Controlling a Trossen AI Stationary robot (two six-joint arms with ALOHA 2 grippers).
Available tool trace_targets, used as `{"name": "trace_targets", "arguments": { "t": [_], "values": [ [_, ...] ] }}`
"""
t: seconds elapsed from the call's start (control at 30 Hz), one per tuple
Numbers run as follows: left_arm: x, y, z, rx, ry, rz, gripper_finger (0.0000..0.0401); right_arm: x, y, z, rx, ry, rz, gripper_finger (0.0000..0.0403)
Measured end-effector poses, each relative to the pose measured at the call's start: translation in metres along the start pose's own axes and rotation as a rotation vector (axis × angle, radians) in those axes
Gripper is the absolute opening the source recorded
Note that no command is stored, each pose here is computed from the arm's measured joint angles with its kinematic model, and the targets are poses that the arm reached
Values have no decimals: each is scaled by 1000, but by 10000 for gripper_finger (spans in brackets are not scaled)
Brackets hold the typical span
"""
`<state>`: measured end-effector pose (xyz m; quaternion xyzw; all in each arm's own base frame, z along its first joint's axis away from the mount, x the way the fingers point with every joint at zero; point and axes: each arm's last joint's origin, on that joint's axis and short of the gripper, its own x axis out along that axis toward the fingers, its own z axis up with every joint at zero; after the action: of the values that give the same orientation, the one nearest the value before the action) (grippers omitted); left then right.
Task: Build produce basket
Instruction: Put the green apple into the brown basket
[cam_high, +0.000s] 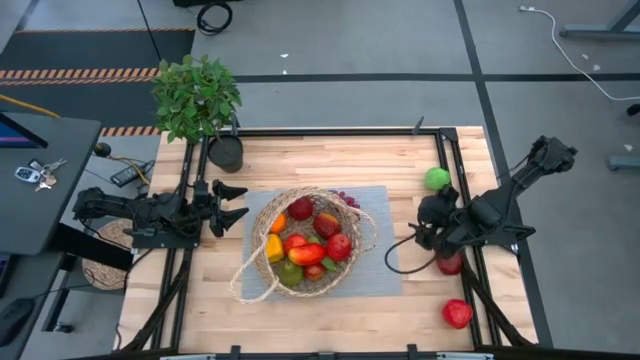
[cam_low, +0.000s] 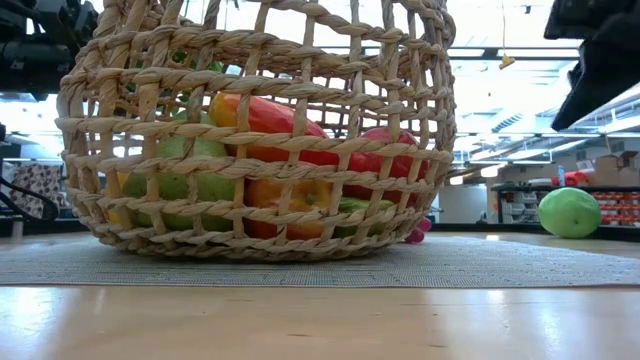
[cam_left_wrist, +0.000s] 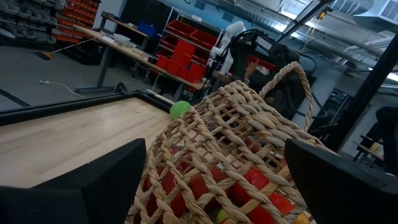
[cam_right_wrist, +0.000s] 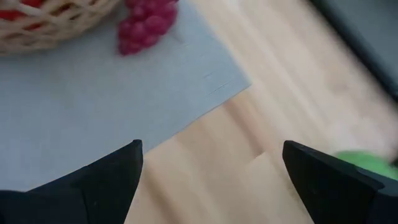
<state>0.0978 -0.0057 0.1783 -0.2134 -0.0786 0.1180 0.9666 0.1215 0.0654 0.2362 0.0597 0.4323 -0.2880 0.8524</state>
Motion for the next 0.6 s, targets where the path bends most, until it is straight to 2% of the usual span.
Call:
{"name": "trace_targets", "arguments": {
  "t": [0.07, 0.17, 0.27, 0.33, 0.47, 0.6],
  "values": [
    [0, 0, 0, 0, 0, 0, 389, 6, -4, 1, -5, -40, -59, 389],
    [0, 0, 0, 0, 0, 0, 389, 14, -12, 8, 125, -84, -167, 385],
    [0, 0, 0, 0, 0, 0, 389, 22, -27, 16, 244, -38, -280, 378],
    [0, 0, 0, 0, 0, 0, 389, 28, -35, 21, 292, 23, -317, 372],
    [0, 0, 0, 0, 0, 0, 389, 41, -47, 30, 298, 149, -306, 366],
    [0, 0, 0, 0, 0, 0, 389, 51, -56, 40, 311, 201, -254, 366]
  ]
}}
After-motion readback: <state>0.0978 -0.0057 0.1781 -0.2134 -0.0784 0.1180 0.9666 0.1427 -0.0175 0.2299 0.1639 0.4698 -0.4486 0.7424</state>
